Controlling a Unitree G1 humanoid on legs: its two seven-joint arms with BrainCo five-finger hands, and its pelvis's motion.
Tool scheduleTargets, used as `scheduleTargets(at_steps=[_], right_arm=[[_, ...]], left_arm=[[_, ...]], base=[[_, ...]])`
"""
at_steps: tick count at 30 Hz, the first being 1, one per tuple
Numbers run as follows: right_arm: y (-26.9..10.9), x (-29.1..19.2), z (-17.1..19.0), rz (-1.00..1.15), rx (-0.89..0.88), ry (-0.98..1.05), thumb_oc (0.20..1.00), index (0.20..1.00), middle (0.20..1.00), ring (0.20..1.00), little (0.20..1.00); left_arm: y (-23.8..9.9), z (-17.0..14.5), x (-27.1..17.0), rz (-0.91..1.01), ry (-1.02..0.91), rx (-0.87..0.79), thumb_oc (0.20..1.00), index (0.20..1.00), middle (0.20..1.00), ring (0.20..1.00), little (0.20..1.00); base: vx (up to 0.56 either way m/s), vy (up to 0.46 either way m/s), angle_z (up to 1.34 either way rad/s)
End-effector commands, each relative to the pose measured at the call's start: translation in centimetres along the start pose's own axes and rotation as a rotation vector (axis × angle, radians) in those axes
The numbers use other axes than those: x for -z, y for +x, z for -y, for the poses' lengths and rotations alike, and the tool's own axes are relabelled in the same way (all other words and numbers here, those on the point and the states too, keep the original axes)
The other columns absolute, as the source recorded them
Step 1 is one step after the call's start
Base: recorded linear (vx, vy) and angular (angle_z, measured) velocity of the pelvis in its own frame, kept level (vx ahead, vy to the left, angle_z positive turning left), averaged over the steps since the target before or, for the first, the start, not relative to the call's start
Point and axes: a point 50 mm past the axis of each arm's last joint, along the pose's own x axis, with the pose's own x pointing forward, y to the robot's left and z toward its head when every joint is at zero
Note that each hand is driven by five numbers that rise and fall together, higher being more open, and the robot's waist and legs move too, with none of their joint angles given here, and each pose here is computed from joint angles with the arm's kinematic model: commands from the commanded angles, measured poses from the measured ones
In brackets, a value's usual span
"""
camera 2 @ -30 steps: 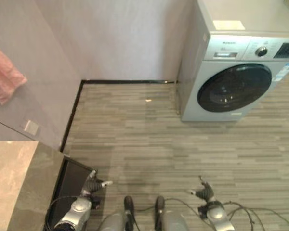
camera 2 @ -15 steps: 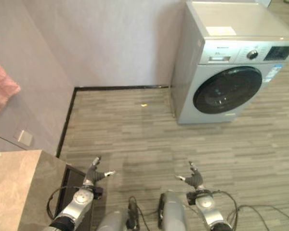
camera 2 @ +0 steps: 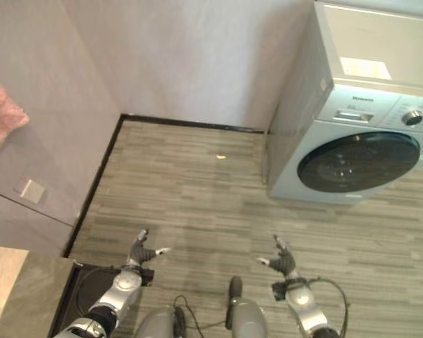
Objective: Put brush and paste in cup on sink, flatten towel.
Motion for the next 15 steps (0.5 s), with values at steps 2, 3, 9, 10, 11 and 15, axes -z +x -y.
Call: scheduleTargets(at_steps=[2,3,9,10,11,15], right_arm=[[0.1,-1.7,1.6,0.107,0.023,-0.047,1.0,1.0,1.0,1.0,1.0],[0.0,-1.6,1.6,0.106,0.029,-0.051,1.0,1.0,1.0,1.0,1.0],[-0.8,-1.1,1.2,0.107,0.012,-0.08,1.0,1.0,1.0,1.0,1.0],[-0.8,-1.2,0.9,0.11,-0.005,-0.083,1.0,1.0,1.0,1.0,1.0],[-0.8,-1.1,0.5,0.107,-0.023,-0.088,1.0,1.0,1.0,1.0,1.0],[-0.7,-1.6,-1.4,0.123,-0.091,-0.08,1.0,1.0,1.0,1.0,1.0]], left_arm=[[0.8,-1.5,-2.4,0.122,0.039,-0.045,1.0,1.0,1.0,1.0,1.0],[0.7,-1.6,-2.2,0.12,0.048,-0.044,1.0,1.0,1.0,1.0,1.0],[0.1,-1.8,-0.8,0.078,0.049,-0.037,1.0,1.0,1.0,1.0,1.0],[0.0,-1.7,-0.6,0.07,0.051,-0.03,1.0,1.0,1.0,1.0,1.0],[-0.1,-1.9,-0.2,0.06,0.055,-0.034,1.0,1.0,1.0,1.0,1.0],[-0.3,-2.6,0.4,0.045,0.078,-0.047,1.0,1.0,1.0,1.0,1.0]], base=[[0.34,-0.006,0.21],[0.39,0.054,0.04],[0.43,0.095,-0.09],[0.45,0.134,0.09],[0.48,0.155,0.05],[0.4,0.201,-0.27]])
